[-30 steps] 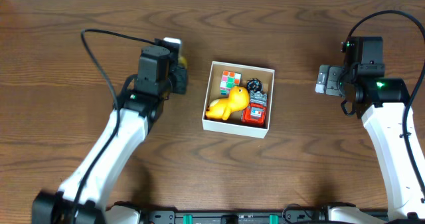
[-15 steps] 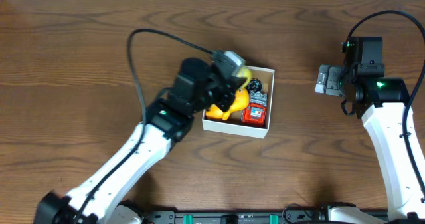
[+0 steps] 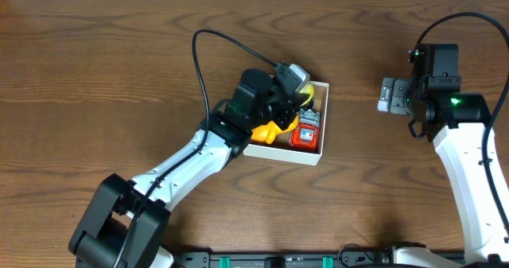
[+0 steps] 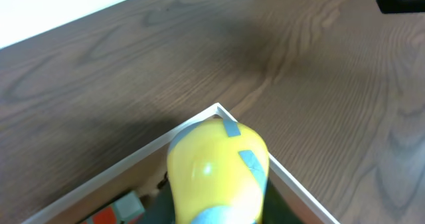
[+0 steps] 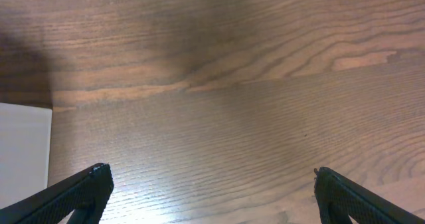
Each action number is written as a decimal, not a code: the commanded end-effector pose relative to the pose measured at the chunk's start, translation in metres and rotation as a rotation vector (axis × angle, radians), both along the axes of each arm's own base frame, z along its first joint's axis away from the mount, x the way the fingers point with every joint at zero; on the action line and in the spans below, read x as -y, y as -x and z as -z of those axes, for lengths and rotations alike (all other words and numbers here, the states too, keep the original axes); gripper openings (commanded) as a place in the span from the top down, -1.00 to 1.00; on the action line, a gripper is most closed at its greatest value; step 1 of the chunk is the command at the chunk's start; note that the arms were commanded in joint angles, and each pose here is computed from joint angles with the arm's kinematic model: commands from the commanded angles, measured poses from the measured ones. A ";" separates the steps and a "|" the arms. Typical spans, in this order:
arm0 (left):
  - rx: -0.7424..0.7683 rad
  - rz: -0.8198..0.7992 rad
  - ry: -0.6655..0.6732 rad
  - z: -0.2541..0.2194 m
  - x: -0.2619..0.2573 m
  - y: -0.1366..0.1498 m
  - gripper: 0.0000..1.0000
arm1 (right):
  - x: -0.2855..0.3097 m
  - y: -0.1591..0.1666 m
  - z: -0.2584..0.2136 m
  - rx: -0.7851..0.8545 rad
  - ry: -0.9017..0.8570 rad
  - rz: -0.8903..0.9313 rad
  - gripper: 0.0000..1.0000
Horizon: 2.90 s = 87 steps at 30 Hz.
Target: Pack container
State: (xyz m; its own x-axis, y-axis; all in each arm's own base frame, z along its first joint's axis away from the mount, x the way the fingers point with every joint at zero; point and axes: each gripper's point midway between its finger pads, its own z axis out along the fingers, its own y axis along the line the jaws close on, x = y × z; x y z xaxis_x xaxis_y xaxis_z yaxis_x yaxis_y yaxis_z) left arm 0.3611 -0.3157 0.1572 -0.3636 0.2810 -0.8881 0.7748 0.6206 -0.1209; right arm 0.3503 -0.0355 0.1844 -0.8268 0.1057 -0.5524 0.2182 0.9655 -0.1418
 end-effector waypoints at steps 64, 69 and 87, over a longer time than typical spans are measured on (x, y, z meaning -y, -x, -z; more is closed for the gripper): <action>-0.055 -0.974 -0.258 -0.028 -0.281 -0.049 -0.96 | 0.004 -0.002 -0.005 0.018 -0.004 0.027 -0.98; -0.056 -0.974 -0.258 -0.028 -0.281 -0.049 -0.96 | 0.004 -0.001 -0.005 0.017 -0.004 0.026 -0.99; -0.055 -0.974 -0.258 -0.028 -0.281 -0.049 -0.96 | -0.026 0.143 -0.206 0.765 -0.080 -0.127 -0.99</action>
State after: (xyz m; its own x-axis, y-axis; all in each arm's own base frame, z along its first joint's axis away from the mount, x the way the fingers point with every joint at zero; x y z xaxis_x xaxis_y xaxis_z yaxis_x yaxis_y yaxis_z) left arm 0.4111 -0.0381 0.1818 -0.5843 0.0294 -0.8110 -0.0696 0.9938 0.0862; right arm 0.2308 -0.0075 0.3788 -0.2913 0.0792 -0.9533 0.1235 0.9913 0.0446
